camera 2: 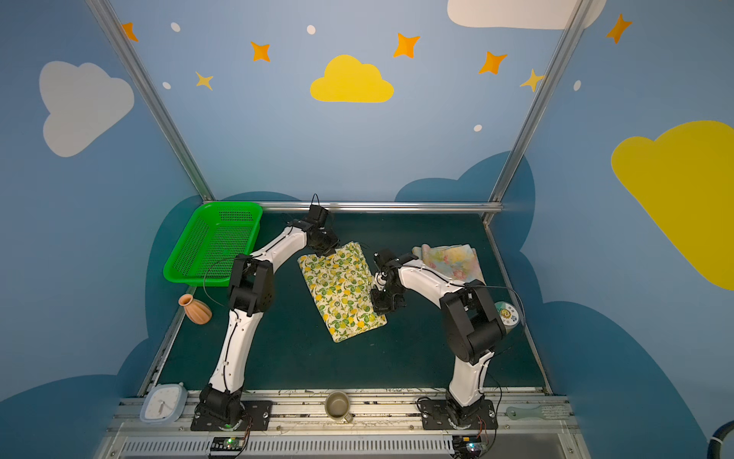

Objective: Fold and stack skirts
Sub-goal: Fold the skirt at the center of the table.

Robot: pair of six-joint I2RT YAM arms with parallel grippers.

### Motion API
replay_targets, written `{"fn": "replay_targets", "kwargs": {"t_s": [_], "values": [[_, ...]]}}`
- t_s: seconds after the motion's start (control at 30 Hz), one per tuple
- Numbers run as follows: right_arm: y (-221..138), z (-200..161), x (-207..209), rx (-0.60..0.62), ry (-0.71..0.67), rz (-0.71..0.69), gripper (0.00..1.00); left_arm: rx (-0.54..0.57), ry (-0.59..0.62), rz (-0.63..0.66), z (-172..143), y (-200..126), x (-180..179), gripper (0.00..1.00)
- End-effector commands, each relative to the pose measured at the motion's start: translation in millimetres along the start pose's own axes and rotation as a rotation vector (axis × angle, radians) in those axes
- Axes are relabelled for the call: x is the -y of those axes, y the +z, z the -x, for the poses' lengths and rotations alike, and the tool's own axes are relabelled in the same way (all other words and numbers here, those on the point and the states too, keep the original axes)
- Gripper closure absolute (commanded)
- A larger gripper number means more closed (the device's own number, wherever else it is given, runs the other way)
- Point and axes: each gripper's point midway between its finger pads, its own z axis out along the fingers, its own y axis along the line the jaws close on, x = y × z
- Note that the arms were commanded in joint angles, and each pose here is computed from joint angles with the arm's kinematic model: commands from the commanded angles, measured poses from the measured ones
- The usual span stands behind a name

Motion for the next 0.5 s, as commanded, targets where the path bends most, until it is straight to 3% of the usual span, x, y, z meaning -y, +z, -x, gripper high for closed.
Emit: {"fn": "replay_targets", "kwargs": {"t_s": [0.0, 0.47], "values": [[-1.4, 0.5, 6.6, -0.026, 0.001, -0.035, 1.0, 0.057, 0.013, -0.019, 6.0, -22.3, 0.4, 0.69], [19.8, -14.3, 28.6, -0.082, 0.064, -0.113, 1.0, 0.011, 0.013, -0.044, -12.3, -22.3, -10.5, 0.65]]}}
